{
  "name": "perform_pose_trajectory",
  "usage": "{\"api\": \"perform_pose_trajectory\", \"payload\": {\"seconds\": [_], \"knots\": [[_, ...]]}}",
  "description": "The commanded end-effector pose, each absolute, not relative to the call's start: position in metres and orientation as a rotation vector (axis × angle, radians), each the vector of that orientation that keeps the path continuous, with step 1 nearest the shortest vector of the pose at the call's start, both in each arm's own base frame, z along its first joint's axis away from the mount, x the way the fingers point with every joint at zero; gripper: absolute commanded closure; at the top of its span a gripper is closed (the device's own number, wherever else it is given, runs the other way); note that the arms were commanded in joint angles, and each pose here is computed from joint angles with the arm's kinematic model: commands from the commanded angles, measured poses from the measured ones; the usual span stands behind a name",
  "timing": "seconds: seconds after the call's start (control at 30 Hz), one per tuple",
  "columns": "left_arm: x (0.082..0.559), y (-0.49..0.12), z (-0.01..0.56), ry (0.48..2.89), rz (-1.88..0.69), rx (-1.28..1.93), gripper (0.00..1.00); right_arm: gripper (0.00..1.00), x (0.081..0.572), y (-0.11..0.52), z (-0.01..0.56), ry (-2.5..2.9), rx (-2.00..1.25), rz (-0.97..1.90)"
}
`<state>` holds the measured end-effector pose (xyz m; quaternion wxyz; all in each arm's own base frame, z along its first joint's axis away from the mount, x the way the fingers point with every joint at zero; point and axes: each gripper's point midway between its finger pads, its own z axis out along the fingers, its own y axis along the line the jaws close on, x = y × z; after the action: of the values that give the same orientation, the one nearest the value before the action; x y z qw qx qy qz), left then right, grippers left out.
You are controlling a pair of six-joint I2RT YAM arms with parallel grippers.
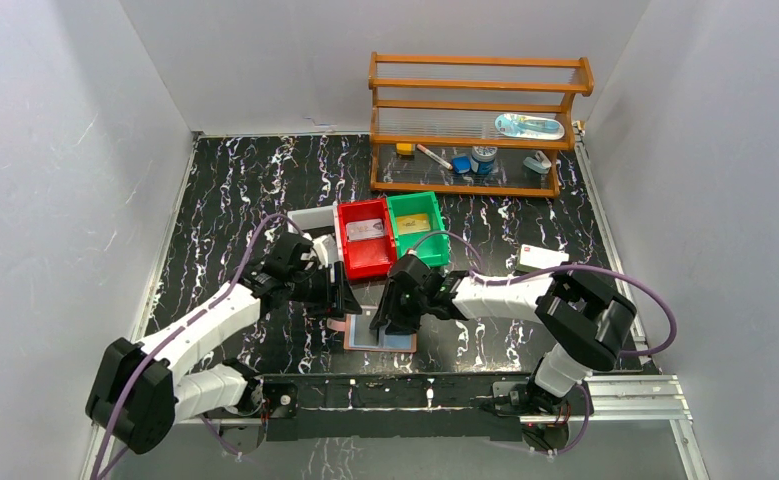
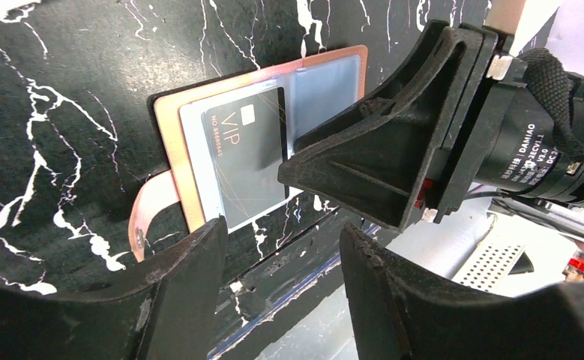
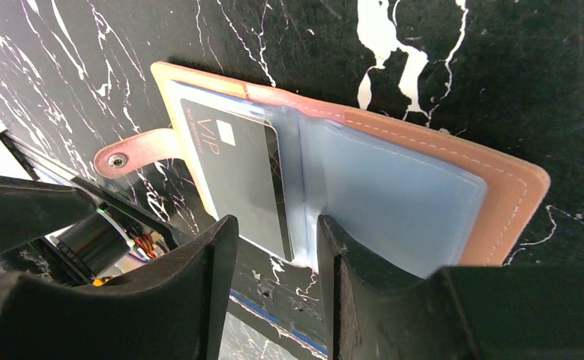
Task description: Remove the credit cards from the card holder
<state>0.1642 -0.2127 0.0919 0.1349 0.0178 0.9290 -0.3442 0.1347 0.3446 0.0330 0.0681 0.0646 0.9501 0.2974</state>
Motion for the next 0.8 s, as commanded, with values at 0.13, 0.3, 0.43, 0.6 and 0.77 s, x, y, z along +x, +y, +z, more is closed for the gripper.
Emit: {"api": "perform_pose_trajectory", "payload": {"seconds": [0.13, 0.3, 0.43, 0.6, 0.77], "knots": [[0.165, -0.233, 0.108, 2.679, -1.134, 0.128, 0.44, 0.50, 0.133, 0.337, 0.025, 2.868, 0.242, 0.889], [0.160, -0.233, 0.098, 2.716, -1.124, 0.126, 0.45, 0.51, 0.133, 0.340, 0.025, 2.871, 0.244, 0.911], [0.155, -0.233, 0.090, 2.749, -1.128, 0.142, 0.49, 0.53, 0.133, 0.342, 0.025, 2.869, 0.249, 0.924], [0.150, -0.231, 0.072, 2.817, -1.093, 0.141, 0.53, 0.55, 0.136, 0.344, 0.027, 2.856, 0.247, 0.936], [0.146, -0.225, 0.049, 2.890, -0.993, 0.117, 0.58, 0.57, 0.138, 0.347, 0.030, 2.844, 0.245, 0.960]]}}
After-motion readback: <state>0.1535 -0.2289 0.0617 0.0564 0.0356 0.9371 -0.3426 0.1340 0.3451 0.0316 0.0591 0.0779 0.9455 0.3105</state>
